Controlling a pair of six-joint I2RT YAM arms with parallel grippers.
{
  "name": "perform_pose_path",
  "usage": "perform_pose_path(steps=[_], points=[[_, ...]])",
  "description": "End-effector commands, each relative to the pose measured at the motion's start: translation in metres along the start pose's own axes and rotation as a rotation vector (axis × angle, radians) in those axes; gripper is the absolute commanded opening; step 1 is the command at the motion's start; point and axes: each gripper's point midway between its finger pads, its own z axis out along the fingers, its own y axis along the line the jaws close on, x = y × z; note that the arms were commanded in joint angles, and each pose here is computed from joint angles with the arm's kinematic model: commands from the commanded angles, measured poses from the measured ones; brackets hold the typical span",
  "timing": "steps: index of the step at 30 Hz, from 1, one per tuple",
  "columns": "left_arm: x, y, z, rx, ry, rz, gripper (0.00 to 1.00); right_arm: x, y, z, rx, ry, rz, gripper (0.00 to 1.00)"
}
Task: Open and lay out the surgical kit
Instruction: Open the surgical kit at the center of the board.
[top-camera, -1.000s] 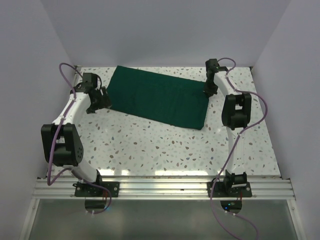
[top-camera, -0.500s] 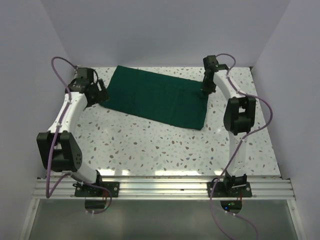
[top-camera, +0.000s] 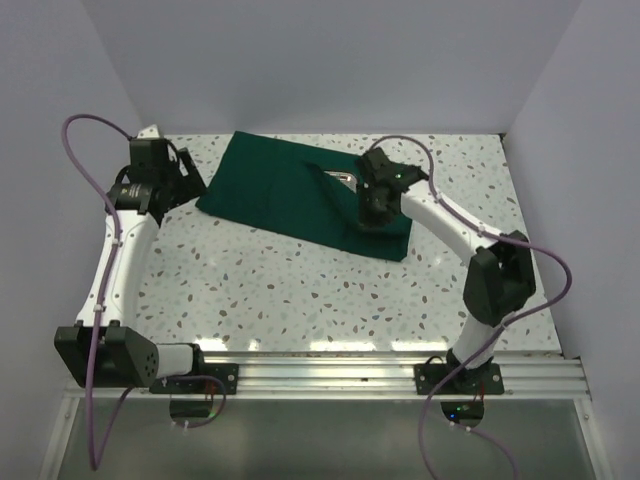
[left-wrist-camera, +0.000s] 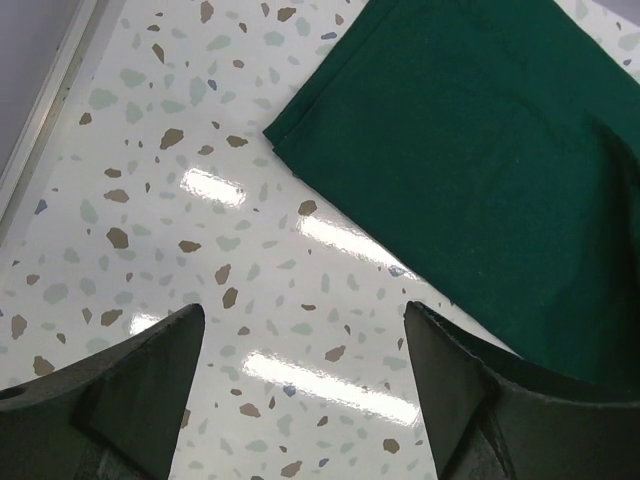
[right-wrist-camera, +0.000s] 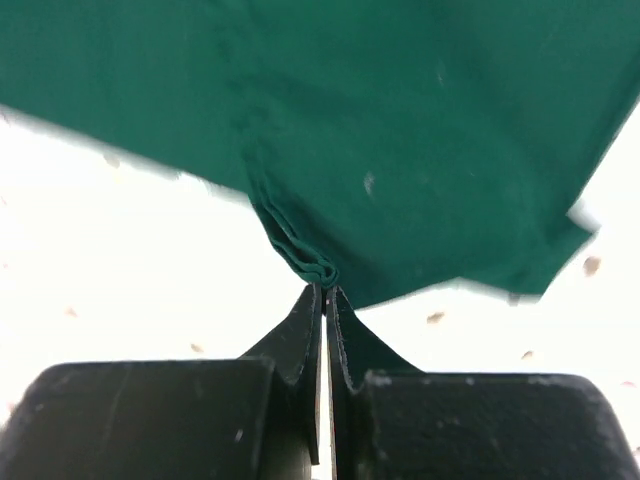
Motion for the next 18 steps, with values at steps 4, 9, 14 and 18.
perform_pose_path(steps=[4,9,14,18], points=[[-0.001,0.009,-0.038,-0.023,-0.034,-0.071,0.85,0.131,0.014,-0.065,-0.142,0.110,-0.055,0.00],[0.001,0.017,-0.061,-0.045,-0.040,-0.100,0.85,0.226,-0.025,-0.105,-0.234,0.177,0.013,0.00],[0.008,0.025,-0.091,-0.040,-0.064,-0.135,0.85,0.272,-0.062,-0.111,-0.244,0.228,0.007,0.09],[0.019,0.031,-0.105,-0.037,-0.064,-0.150,0.86,0.281,-0.076,-0.125,-0.229,0.254,-0.040,0.98]])
